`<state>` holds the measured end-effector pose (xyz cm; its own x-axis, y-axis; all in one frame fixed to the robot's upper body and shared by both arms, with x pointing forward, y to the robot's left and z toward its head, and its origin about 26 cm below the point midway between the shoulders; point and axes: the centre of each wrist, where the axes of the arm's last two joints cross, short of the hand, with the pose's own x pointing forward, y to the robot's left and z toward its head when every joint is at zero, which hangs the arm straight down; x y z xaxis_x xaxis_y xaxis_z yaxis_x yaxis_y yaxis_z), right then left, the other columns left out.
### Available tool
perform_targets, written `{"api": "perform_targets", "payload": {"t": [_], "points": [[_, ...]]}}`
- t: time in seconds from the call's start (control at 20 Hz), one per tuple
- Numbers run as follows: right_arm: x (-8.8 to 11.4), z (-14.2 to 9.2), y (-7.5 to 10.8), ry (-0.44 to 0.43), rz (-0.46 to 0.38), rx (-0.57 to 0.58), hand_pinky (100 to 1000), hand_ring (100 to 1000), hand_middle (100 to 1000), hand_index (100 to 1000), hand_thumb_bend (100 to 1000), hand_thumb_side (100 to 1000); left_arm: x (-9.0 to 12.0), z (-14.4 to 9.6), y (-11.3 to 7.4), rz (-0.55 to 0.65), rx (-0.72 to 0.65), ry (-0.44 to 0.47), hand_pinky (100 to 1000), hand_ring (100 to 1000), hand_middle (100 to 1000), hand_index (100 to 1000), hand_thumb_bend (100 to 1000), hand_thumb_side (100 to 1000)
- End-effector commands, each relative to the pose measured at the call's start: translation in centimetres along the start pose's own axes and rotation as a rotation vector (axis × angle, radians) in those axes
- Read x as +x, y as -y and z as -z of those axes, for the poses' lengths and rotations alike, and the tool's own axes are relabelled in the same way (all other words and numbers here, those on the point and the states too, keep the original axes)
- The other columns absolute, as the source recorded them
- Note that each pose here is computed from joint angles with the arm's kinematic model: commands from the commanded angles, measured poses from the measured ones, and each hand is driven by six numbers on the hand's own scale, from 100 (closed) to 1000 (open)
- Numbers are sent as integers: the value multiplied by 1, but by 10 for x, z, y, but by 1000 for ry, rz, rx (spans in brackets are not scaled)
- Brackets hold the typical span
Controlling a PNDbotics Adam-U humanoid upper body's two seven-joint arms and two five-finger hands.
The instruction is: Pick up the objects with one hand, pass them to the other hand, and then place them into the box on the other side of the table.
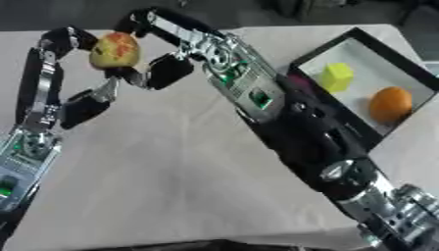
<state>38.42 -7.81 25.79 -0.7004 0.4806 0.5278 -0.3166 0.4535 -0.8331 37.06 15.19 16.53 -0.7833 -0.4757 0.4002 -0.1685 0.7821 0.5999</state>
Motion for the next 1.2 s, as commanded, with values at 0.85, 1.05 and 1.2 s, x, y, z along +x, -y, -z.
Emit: {"api": "perform_targets", "payload": {"t": [0.85,1.05,1.2], "points": [[3,-1,7,28,109,7,952,788,593,553,234,100,-5,2,2,-9,-4,-60,843,618,608,692,338,191],[2,-2,8,19,124,-5,953,791,585,550,239,100,-11,-2,4,34,-18,-139,878,682,692,819,543,373],[1,-4,9,12,133,-16,954,798,583,550,233,100,-15,-4,5,64,-4,-217,883,690,703,841,589,467]]}}
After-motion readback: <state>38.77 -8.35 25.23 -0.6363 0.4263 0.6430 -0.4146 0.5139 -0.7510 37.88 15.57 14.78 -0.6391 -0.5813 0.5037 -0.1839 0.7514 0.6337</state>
